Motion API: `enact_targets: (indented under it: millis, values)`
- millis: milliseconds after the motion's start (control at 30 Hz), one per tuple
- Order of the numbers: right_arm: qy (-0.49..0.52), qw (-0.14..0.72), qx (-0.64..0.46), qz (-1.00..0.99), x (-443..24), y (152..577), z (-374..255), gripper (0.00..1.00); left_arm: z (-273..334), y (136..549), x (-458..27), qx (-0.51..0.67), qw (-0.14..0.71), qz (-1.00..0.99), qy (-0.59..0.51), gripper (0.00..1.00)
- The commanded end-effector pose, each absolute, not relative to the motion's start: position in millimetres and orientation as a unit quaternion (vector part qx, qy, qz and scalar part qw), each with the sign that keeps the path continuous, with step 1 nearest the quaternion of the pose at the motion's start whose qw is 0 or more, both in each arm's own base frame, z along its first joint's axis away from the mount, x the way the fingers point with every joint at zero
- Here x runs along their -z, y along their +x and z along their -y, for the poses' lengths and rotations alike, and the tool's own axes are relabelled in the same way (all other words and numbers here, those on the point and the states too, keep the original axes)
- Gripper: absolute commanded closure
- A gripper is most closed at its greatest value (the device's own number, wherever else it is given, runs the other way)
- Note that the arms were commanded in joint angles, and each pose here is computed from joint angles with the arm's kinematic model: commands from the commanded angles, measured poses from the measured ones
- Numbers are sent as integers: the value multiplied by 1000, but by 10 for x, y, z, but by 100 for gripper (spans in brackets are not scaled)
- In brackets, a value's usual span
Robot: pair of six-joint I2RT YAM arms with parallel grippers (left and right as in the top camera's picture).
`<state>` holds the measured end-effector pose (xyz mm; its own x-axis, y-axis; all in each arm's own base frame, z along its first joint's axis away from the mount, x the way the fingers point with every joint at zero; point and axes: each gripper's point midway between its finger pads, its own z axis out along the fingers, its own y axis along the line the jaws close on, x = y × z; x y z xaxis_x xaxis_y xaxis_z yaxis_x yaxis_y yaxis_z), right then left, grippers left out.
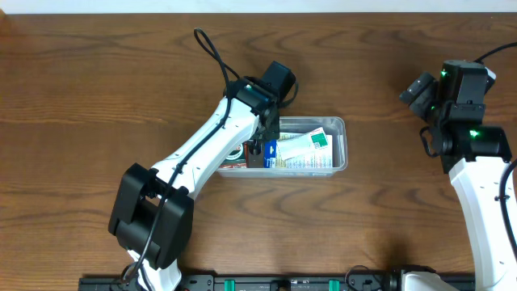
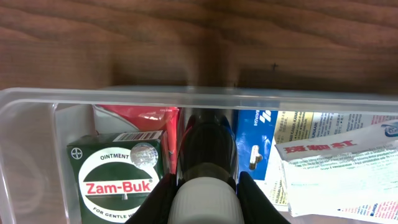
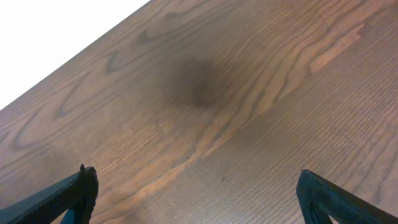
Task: Pack container
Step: 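Lower the bottle upright between the boxes in the container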
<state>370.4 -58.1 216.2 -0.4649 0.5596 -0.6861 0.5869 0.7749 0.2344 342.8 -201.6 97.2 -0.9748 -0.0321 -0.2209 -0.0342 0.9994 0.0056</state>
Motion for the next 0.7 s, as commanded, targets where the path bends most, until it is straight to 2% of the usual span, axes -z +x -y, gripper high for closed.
enact_targets:
  millis: [0,667]
  values:
    - [347,397,19,-849,-2192,3707,636,1,1982,3438,-963,-11,115,-992,-45,85]
    - [347,397,19,-849,-2192,3706,636,1,1928,3344,-814,-17,100,-991,-86,85]
